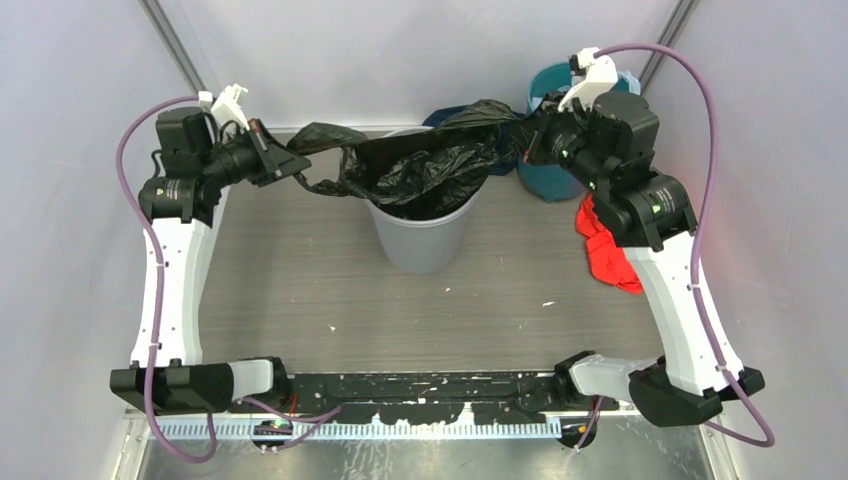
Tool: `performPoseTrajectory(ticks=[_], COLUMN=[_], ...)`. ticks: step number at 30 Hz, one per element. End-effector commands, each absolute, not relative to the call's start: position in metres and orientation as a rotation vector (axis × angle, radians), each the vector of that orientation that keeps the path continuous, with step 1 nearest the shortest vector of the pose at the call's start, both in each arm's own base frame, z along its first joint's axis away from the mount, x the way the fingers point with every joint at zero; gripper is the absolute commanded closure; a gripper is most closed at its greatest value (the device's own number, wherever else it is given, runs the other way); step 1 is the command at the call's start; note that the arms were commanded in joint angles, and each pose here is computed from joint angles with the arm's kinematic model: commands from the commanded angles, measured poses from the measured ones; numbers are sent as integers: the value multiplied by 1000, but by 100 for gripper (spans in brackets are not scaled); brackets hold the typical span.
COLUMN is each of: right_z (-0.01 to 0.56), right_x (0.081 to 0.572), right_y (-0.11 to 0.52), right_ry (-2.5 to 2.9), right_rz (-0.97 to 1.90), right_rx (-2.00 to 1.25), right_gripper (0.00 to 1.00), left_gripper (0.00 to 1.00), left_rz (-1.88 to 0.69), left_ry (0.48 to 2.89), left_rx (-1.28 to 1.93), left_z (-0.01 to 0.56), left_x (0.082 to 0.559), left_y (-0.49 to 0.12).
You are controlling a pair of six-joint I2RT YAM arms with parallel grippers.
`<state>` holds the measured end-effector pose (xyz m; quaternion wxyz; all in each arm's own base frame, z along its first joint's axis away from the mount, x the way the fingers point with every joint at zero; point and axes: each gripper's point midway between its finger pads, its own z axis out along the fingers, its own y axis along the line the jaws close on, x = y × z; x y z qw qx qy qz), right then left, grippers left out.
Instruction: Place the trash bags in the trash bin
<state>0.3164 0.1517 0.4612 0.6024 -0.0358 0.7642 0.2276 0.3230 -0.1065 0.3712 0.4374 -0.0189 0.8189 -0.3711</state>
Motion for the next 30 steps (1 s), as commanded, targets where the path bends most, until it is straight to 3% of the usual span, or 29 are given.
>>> performPoseTrajectory(ticks=[1, 13, 30], right_z=[491, 428, 385], right_x=[300, 280, 249], right_y=[157, 173, 178], right_ry=[1679, 1880, 1997], right_rz=[617, 746, 807], right_rx=[-93, -87, -94], right_gripper=[92, 92, 92], left_gripper=[100, 100, 100], left_rz=[-936, -1030, -1050], left_ry=[1953, 1963, 1991], left_rx=[-2, 15, 4], left_z=[403, 390, 371], left_x=[322, 292, 266], left_y=[-108, -120, -123])
